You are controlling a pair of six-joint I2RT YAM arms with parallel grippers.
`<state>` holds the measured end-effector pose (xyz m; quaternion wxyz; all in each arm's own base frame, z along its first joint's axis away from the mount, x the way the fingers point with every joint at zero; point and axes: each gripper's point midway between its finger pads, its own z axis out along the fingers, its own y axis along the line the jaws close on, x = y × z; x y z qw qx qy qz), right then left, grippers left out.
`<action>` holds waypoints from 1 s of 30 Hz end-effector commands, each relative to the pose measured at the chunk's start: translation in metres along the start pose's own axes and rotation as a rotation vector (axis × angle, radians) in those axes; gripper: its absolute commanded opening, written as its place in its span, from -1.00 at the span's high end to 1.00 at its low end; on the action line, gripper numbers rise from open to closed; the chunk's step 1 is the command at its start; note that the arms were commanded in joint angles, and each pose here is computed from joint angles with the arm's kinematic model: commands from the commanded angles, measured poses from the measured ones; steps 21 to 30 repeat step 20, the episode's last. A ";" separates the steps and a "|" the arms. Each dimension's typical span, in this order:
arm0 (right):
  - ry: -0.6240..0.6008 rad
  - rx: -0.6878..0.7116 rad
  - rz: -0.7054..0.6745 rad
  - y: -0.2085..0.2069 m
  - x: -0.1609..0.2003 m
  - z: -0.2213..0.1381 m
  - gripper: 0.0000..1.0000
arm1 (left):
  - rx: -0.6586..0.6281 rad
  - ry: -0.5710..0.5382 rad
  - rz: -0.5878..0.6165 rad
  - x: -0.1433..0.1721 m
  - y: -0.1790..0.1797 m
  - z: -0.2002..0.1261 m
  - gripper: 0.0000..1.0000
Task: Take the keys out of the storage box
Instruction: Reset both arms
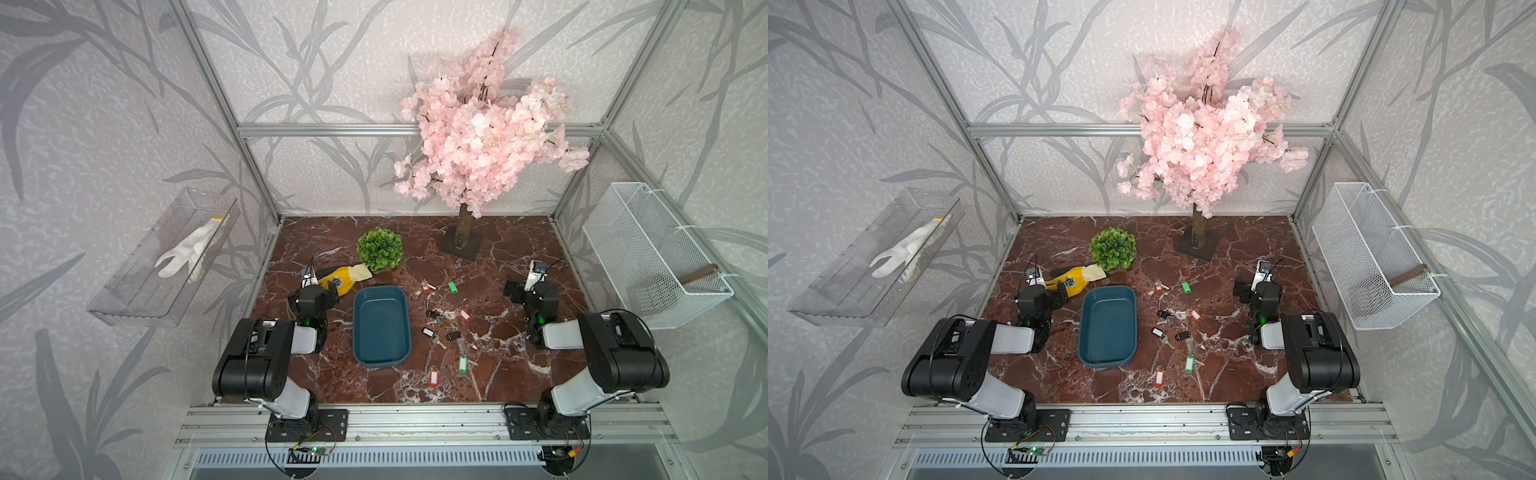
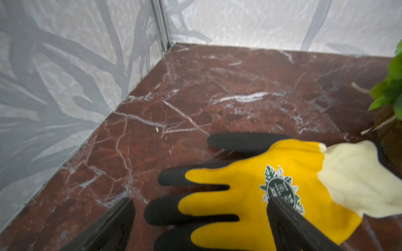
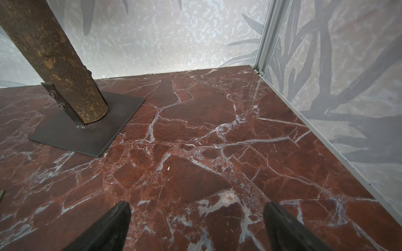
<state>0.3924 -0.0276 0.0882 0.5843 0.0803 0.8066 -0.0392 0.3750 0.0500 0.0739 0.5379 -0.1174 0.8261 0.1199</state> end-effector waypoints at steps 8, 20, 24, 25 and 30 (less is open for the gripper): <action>0.002 -0.082 -0.044 0.016 -0.003 0.001 -0.99 | 0.006 -0.050 -0.021 -0.026 0.000 0.005 -1.00; 0.009 -0.102 -0.054 0.020 -0.002 0.002 -0.99 | 0.007 -0.048 -0.019 -0.026 0.000 0.005 -1.00; 0.009 -0.102 -0.054 0.020 -0.002 0.002 -0.99 | 0.007 -0.048 -0.019 -0.026 0.000 0.005 -1.00; 0.009 -0.102 -0.054 0.020 -0.002 0.002 -0.99 | 0.007 -0.048 -0.019 -0.026 0.000 0.005 -1.00; 0.009 -0.102 -0.054 0.020 -0.002 0.002 -0.99 | 0.007 -0.048 -0.019 -0.026 0.000 0.005 -1.00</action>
